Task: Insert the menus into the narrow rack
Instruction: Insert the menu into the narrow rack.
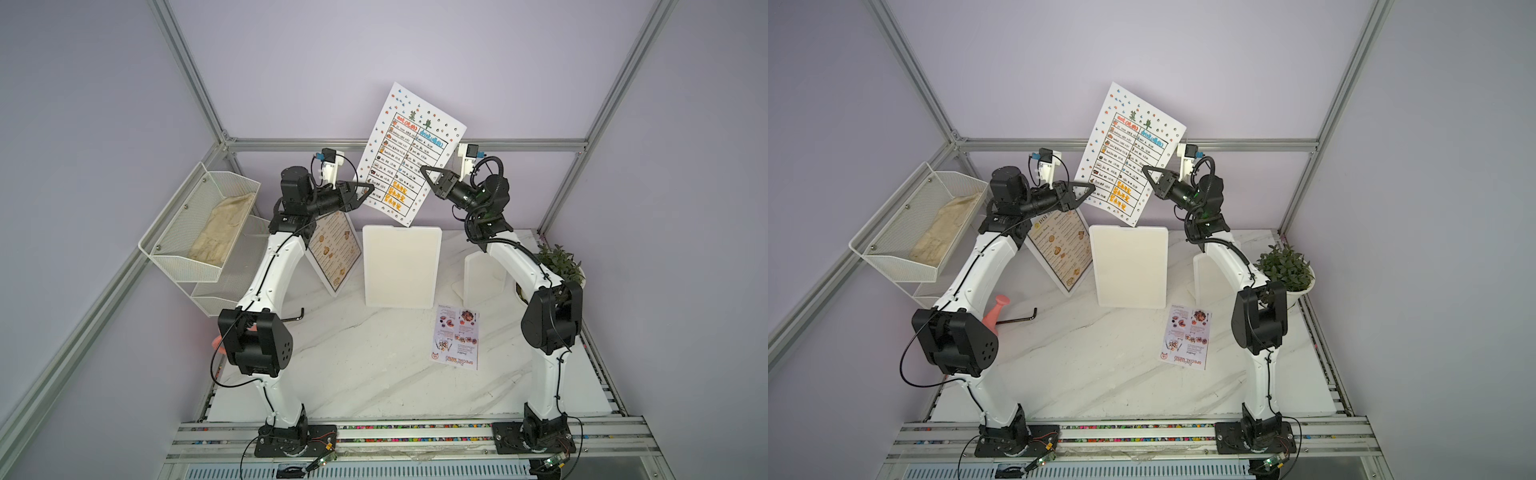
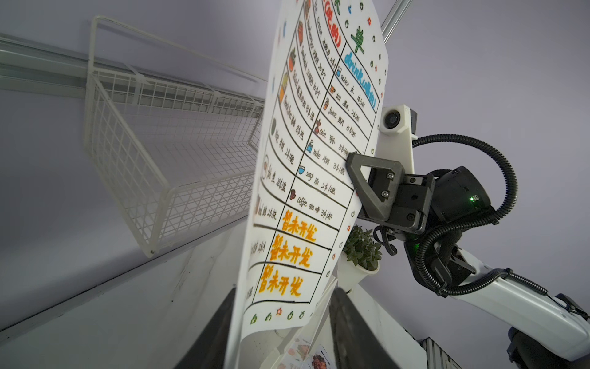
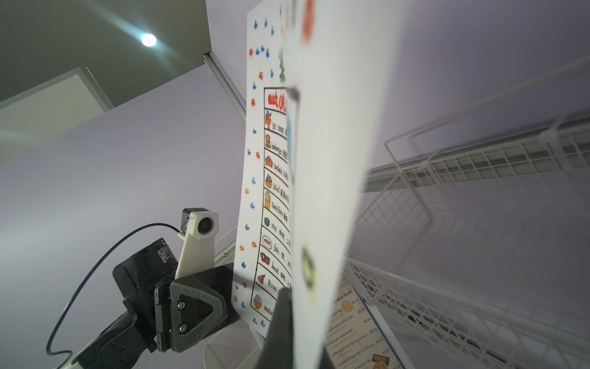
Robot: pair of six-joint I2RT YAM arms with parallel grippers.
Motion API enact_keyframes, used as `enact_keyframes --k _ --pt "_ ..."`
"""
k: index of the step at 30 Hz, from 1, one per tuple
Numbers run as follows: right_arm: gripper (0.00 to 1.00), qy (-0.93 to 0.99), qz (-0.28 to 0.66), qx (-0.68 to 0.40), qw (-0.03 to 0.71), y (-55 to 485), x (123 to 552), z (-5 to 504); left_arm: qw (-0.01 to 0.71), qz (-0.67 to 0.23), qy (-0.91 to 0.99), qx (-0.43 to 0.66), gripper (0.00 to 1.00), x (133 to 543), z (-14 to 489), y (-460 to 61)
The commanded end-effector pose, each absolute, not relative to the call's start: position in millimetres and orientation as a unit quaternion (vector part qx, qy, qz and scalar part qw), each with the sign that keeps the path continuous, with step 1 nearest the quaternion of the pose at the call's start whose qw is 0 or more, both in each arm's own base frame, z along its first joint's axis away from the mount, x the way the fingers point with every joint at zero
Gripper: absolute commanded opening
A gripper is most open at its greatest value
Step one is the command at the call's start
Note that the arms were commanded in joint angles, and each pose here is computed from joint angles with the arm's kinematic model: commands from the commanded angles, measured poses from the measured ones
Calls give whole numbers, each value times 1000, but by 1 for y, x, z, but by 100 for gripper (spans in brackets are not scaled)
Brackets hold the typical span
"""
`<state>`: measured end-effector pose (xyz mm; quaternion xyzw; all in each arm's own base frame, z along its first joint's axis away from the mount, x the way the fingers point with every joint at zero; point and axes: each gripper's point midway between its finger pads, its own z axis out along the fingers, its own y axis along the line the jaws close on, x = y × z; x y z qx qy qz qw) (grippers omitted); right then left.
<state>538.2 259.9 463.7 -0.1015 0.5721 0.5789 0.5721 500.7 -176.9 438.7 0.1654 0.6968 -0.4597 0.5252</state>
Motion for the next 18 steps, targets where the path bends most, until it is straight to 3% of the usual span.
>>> enact_keyframes --k 1,18 --pt "0 567 586 -99 571 259 541 459 557 -459 667 185 45 495 472 -174" --pt "0 556 592 -100 575 259 544 457 555 -461 668 183 45 500 469 -175"
